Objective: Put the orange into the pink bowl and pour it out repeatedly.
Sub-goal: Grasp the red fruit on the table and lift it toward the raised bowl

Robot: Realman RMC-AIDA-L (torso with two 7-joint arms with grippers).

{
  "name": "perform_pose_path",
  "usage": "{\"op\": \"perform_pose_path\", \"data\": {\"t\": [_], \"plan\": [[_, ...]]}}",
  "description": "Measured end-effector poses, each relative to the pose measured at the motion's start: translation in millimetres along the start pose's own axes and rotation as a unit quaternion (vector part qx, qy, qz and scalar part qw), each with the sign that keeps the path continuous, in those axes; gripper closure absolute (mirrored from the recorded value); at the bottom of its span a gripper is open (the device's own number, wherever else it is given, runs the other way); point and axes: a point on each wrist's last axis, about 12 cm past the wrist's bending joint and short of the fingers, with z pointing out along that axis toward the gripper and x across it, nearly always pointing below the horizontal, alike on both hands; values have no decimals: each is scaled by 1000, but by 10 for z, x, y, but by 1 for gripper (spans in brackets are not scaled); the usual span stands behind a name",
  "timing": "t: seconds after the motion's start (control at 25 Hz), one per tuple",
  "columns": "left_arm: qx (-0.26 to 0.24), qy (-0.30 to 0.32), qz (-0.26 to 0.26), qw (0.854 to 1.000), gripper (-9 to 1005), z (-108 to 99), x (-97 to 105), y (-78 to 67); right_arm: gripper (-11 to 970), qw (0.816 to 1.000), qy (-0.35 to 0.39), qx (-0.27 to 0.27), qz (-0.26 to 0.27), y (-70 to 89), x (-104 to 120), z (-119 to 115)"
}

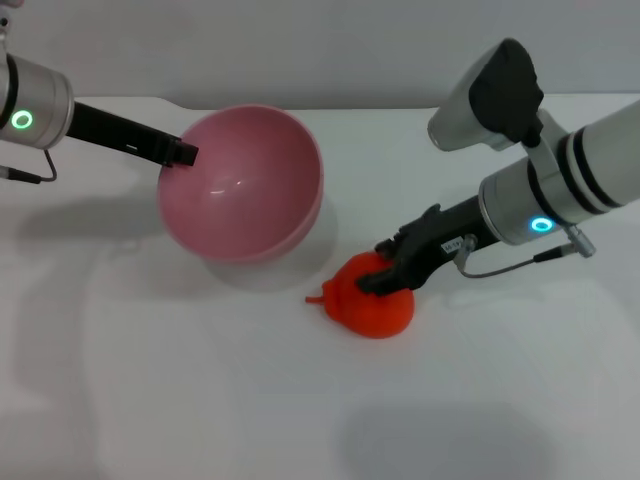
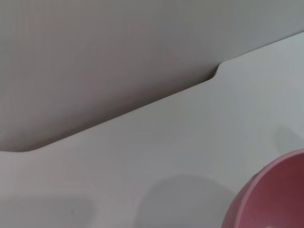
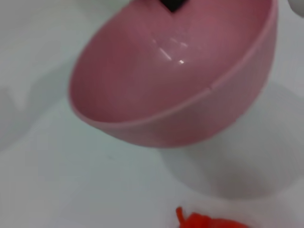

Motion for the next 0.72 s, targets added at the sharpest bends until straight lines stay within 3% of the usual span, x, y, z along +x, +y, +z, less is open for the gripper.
{"op": "perform_pose_path", "data": {"t": [0.28, 0.68, 0.72], "plan": [[3, 4, 4, 1000, 902, 24, 5, -27, 419, 1000, 11, 19, 22, -23, 121, 144], [2, 6, 3, 1000, 901, 32, 41, -14, 449, 999, -7, 27, 28, -15, 61, 120], [1, 6, 2, 1000, 901, 32, 50, -11, 521, 999, -7, 27, 28, -15, 57, 119]]}}
